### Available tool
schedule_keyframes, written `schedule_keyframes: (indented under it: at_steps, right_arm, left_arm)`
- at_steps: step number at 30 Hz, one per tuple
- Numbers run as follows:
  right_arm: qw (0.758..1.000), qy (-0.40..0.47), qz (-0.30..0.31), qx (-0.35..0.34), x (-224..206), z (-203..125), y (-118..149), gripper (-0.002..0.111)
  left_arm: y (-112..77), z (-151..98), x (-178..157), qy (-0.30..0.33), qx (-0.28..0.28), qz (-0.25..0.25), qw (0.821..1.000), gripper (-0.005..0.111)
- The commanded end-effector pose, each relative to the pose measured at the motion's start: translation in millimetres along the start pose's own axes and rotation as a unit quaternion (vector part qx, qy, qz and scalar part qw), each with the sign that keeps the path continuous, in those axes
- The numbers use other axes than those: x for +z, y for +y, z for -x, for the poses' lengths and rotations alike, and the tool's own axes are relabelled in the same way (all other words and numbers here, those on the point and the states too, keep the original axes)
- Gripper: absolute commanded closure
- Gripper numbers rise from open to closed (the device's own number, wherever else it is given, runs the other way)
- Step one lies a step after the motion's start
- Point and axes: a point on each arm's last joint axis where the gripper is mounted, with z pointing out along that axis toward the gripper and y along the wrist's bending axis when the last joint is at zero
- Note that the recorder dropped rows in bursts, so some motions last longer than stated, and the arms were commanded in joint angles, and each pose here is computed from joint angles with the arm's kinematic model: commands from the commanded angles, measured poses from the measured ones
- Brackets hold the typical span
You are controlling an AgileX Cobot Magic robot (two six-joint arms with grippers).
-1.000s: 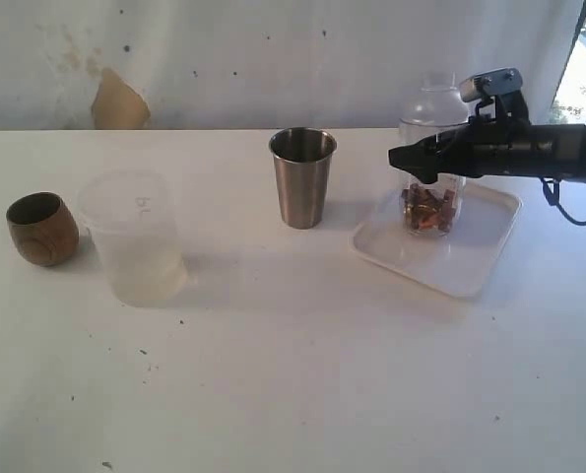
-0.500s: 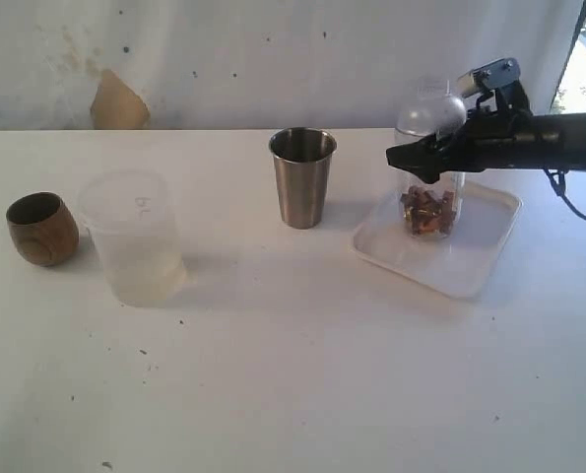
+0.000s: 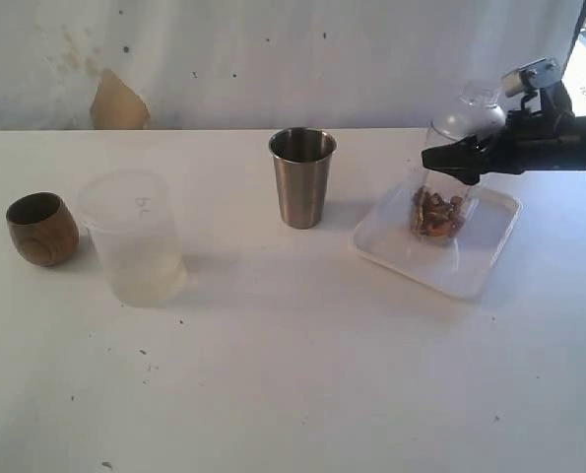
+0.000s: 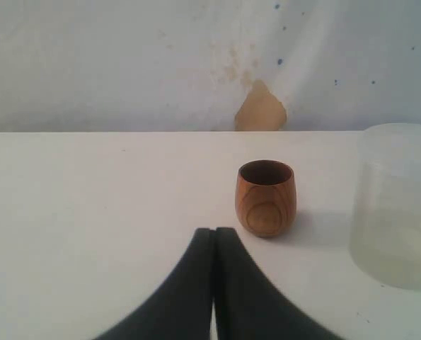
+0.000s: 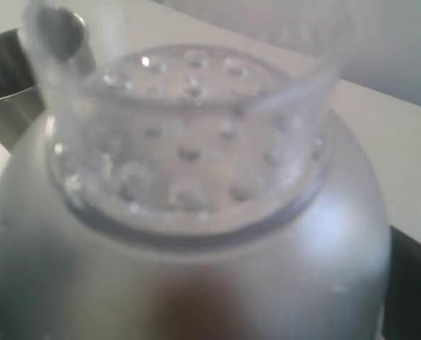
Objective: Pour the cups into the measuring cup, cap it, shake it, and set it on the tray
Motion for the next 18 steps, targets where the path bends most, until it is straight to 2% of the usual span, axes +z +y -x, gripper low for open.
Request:
schedule_keyframes:
  at_steps: [1,9,18]
  right_arm:
    - [0.999,-0.02,0.028,-0.001,-5.9,8.0,4.3,0.006]
    - [0.999,-0.028,0.041,0.004,-8.9,13.8,8.3,0.006]
    - [0.998,-0.052,0.018,-0.024,-26.3,43.4,16.6,0.006]
  left_arm:
    - [0.0,-0.8,0.1,-0.003,-0.001,0.0,1.0,0.107]
    - [0.0,-0.8,0.1,-0.003,-0.001,0.0,1.0,0.107]
    - [0.0,-0.8,0.1,-0.003,-0.001,0.0,1.0,0.107]
